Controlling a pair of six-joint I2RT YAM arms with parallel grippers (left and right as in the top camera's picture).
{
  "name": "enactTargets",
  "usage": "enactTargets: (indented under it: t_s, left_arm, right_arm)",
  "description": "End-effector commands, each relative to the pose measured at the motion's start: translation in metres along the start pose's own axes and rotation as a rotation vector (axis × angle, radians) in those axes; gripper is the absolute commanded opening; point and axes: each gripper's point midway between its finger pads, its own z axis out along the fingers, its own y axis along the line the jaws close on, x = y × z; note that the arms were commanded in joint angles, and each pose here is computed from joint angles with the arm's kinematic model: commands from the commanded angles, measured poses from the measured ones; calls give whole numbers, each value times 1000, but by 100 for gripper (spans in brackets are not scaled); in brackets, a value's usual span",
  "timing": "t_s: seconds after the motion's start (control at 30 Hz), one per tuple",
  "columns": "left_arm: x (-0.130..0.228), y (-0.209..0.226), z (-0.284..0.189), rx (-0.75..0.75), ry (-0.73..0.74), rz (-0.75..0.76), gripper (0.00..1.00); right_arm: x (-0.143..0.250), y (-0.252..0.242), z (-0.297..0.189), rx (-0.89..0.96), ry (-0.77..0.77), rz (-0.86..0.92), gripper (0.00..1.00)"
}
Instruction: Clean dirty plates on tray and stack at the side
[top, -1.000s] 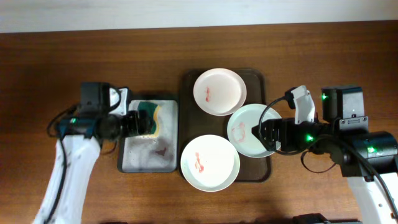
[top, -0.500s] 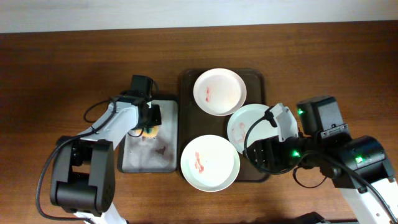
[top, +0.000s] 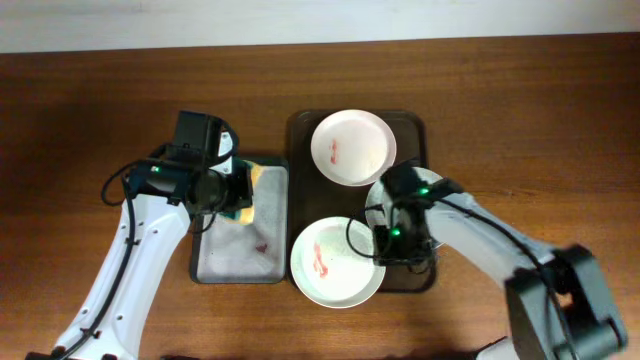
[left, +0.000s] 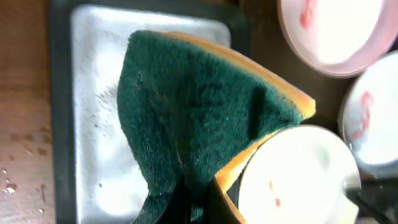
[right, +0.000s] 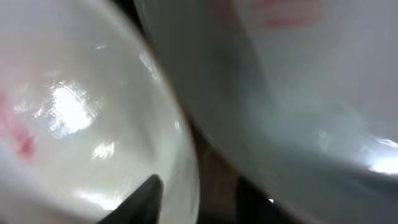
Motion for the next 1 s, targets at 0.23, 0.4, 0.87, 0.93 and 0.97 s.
enactTargets:
  t_s: [0.23,0.4,0.87,0.93,0.97]
  left_arm:
    - [20,-62,10,85,50,119,0]
    - [38,-102,96,86,192,7,0]
    - [124,-173,215,271,498,-19,0]
    - [119,-176,206,294,491,-2,0]
    - [113,-174,199,297,468,25,0]
  right_arm:
    - [-59,-32,-3,138,-262,213,4]
    - [-60,-32,-3,140,-263,190,4]
    - [-60,-32,-3,140,-263,190,4]
    - [-60,-32,-3,140,-263,190,4]
    - [-60,-32,-3,139,-263,190,4]
